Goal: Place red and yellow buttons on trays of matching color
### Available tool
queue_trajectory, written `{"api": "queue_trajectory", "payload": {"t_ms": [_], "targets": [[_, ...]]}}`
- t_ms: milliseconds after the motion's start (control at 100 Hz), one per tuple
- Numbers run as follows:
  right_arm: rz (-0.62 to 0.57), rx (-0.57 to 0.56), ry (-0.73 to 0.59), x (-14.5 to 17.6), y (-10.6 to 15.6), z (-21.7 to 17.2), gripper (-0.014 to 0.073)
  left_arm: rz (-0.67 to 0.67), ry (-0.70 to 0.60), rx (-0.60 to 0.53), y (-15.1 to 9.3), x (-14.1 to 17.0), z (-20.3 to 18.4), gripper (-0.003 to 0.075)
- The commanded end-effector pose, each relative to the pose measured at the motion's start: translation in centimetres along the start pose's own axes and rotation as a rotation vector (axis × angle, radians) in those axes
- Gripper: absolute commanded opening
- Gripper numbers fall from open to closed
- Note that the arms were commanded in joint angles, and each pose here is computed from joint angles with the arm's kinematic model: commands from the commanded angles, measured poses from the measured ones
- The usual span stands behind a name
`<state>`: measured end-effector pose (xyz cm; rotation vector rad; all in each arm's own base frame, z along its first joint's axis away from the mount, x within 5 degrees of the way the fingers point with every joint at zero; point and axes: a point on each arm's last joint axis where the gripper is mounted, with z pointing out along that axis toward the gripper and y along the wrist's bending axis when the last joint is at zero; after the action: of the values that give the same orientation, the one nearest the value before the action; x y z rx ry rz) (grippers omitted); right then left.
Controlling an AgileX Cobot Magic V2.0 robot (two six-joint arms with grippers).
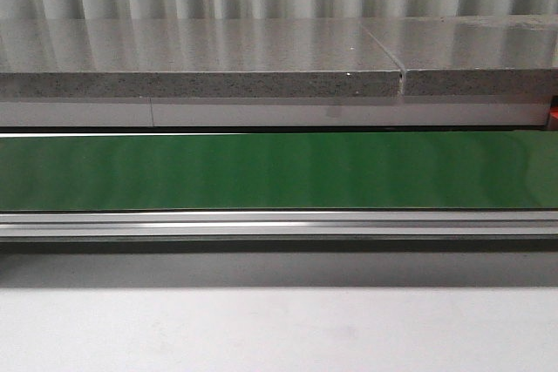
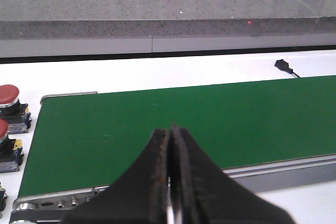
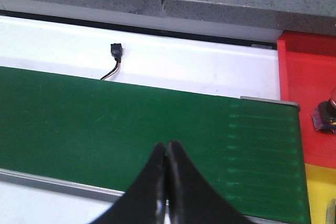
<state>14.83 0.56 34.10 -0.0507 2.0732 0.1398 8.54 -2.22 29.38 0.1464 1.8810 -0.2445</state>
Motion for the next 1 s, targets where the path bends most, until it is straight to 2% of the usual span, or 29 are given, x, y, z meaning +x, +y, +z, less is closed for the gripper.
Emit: {"api": "queue_trajectory", "payload": {"t_ms": [0, 640, 740, 810, 910, 990], "targets": [[-0.008, 0.014, -0.105, -1.40, -0.01, -0.69, -0.0067, -0.012, -0.086, 0.001, -0.07, -1.39, -0.23, -0.0020], [-0.008, 0.014, -0.102, -1.37, 0.00, -0.66, -0.0067, -0.012, -0.099, -0.001, -0.05, -1.50, -0.24, -0.0006], [-0.008, 0.014, -0.102, -1.37, 0.00, -0.66, -0.0067, -0.012, -0.099, -0.001, -0.05, -1.50, -0.24, 0.0099], [-0.008, 0.014, -0.102, -1.37, 0.00, -0.66, -0.0067, -0.012, -0.099, -0.001, -0.05, -1.50, -0.24, 0.0239], [-0.008, 0.014, -0.102, -1.37, 0.00, -0.66, -0.0067, -0.012, -0.099, -0.001, -0.05, -1.50, -0.24, 0.0504], [-0.008, 0.014, -0.102, -1.37, 0.00, -0.66, -0.0067, -0.015, -0.103, -0.001, -0.05, -1.54, -0.25, 0.0638]]}}
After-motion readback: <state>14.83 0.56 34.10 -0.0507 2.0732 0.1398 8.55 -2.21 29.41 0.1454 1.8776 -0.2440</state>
